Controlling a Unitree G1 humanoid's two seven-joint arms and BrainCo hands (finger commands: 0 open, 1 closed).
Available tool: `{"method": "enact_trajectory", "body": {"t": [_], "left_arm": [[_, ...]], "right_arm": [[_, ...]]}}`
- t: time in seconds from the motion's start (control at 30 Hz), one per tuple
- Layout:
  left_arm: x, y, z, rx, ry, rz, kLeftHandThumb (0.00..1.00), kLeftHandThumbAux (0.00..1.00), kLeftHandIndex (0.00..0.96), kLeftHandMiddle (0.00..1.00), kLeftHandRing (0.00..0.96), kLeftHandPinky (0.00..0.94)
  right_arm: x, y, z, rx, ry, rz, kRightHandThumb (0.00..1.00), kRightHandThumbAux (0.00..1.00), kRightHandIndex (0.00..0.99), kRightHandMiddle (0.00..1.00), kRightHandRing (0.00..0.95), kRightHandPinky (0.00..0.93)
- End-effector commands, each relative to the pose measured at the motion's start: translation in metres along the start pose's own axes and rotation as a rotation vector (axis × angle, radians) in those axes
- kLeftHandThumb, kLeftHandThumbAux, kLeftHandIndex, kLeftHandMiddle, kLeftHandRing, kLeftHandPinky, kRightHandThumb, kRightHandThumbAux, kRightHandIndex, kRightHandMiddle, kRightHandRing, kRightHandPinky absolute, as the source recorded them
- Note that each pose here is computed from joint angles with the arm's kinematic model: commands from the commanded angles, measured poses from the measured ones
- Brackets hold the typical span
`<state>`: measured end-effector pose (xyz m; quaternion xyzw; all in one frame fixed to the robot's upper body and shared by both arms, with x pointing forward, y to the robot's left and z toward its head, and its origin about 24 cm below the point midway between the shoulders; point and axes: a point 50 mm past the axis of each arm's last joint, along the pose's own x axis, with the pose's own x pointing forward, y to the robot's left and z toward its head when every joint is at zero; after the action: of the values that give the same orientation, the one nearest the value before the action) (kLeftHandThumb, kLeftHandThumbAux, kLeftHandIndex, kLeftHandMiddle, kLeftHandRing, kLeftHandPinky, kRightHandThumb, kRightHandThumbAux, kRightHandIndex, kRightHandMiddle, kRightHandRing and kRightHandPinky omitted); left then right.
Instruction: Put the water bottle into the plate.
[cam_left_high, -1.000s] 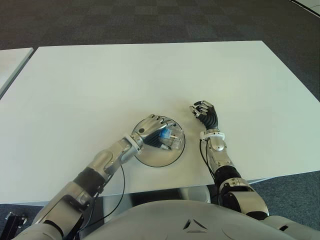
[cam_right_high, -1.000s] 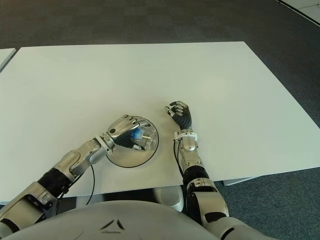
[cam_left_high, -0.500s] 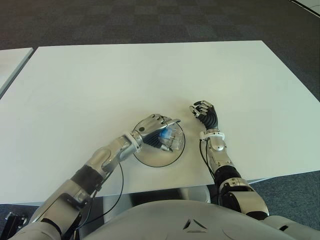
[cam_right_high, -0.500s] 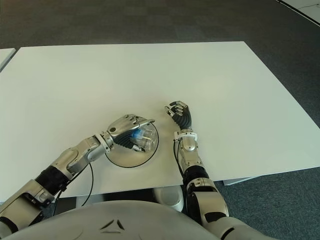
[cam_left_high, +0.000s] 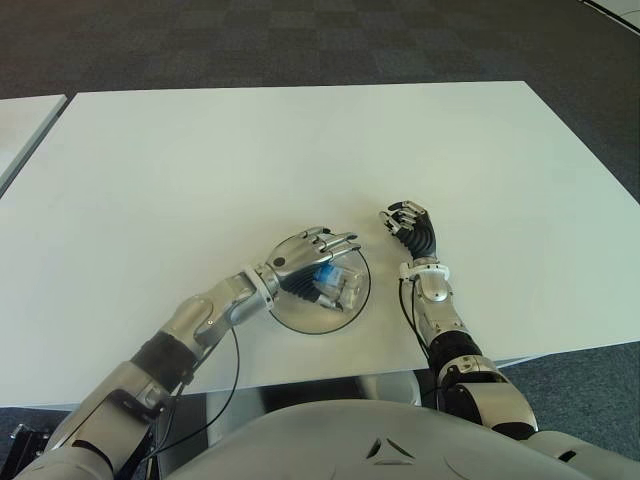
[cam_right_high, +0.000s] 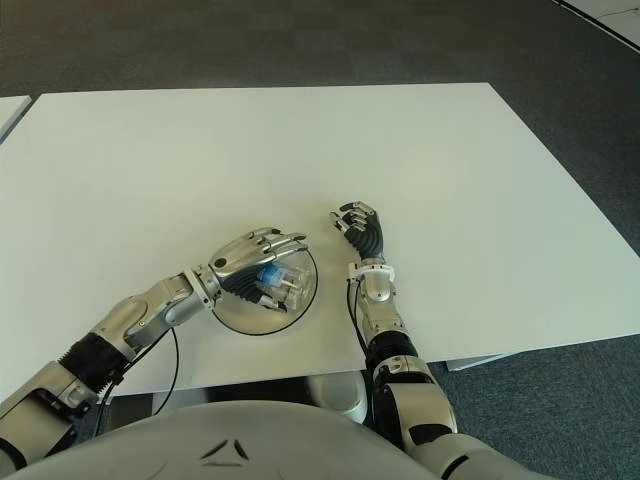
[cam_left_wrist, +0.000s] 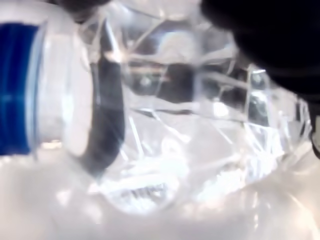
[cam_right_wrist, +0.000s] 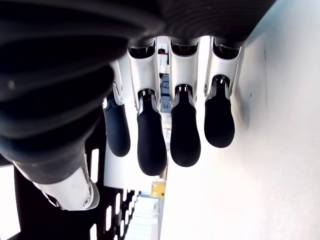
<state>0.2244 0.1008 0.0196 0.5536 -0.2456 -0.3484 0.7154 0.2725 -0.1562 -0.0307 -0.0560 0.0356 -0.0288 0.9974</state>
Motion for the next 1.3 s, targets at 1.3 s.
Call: {"method": "enact_trajectory", "body": {"t": [1.3], "left_arm": [[-0.013, 0.031, 0.007, -0.106, -0.066, 0.692, 0.173, 0.117, 0.0, 0.0, 0.0, 0.0]], "right_arm": [[-0.029, 0.0, -0.045, 0.009, 0.243, 0.005, 0.707, 0.725, 0.435, 0.666, 0.661, 0.657]]}}
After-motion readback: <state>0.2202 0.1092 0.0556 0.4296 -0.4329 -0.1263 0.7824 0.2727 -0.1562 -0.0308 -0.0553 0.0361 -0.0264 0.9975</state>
